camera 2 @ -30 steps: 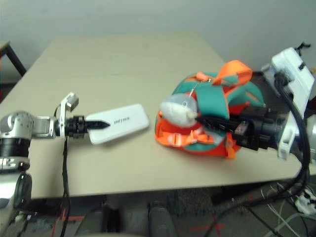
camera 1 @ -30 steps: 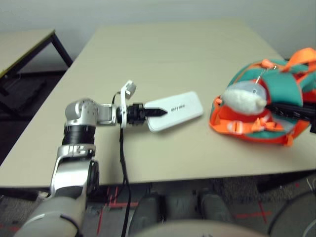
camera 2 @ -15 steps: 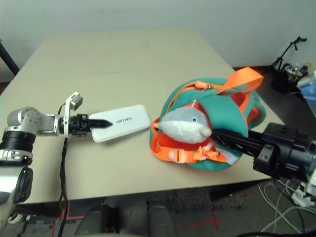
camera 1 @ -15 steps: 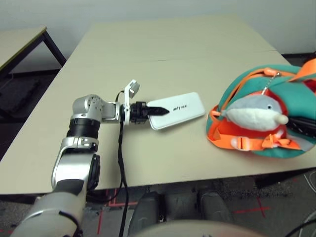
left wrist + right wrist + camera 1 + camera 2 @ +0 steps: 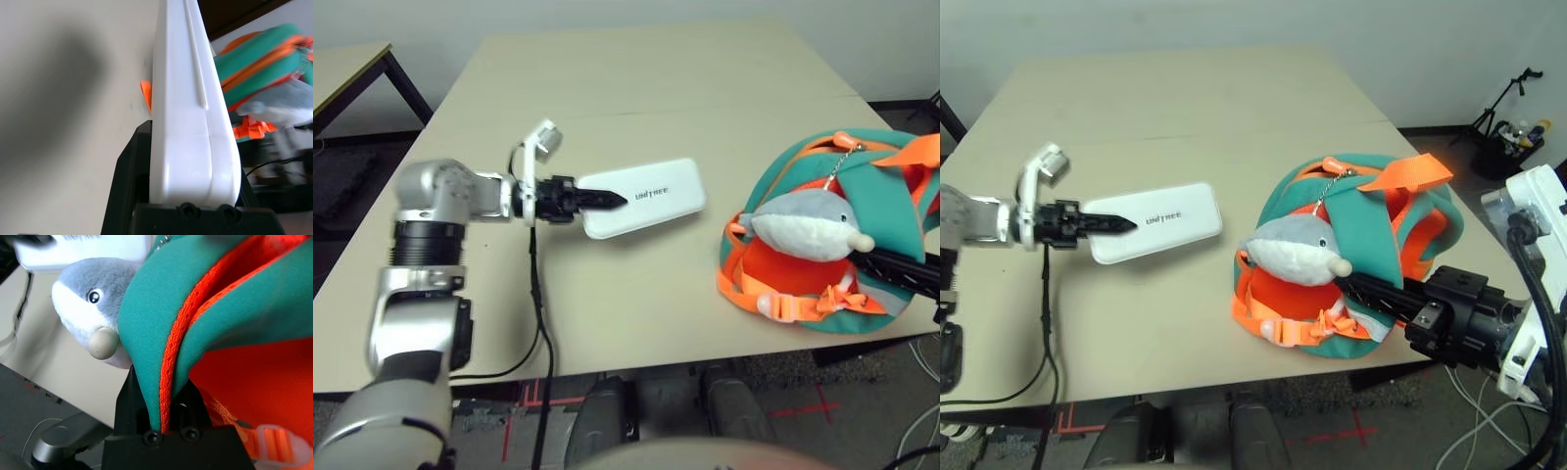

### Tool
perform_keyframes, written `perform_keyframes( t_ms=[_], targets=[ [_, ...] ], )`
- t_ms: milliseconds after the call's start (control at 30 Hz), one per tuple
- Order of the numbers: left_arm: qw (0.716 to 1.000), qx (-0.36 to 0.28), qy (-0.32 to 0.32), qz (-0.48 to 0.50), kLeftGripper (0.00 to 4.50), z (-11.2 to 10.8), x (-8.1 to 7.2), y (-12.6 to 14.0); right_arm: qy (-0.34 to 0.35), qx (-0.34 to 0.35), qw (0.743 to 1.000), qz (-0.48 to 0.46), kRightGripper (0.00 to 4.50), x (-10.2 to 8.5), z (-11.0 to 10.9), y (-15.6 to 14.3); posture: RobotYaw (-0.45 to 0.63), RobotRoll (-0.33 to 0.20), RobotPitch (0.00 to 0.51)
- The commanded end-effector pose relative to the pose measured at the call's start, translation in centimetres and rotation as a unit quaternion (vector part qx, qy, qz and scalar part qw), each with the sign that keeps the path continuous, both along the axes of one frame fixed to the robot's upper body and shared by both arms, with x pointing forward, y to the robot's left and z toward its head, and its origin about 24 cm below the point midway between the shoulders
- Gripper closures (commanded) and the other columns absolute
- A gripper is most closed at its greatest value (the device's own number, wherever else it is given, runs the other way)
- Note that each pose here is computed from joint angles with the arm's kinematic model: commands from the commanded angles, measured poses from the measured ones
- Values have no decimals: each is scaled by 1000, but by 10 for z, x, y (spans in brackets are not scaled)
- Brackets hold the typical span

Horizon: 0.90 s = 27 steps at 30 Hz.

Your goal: Put the pencil case into the backpack and zip it.

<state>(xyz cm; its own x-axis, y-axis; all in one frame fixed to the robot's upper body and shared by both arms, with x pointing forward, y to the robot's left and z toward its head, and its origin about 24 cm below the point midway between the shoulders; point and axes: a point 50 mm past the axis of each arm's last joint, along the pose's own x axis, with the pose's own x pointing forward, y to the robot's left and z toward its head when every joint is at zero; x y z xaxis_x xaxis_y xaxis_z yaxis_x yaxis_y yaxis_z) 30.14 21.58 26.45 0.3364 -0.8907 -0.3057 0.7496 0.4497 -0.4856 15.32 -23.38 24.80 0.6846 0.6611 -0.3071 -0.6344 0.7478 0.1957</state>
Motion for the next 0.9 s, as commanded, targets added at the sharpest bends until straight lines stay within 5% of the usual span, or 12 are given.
perform_keyframes(
  t_ms=[33, 300, 633, 900],
  targets=[
    [993, 41, -81, -70, 3143, 25, -1, -12, 5, 3, 1000, -2, 4304, 8, -5, -8, -99, 0, 120],
    [967, 67, -157, -187, 3143, 50, 14, -52, -25, 8, 1000, 16, 4304, 6, -4, -15, -125, 0, 133],
    [946, 69, -146, -280, 3143, 38, 29, -89, -31, 19, 999, -3, 4304, -14, -9, -15, -226, 0, 152],
    [930, 73, -140, -333, 3143, 30, 21, -106, -38, 17, 999, -16, 4304, -17, -9, -16, -246, 0, 149]
  ],
)
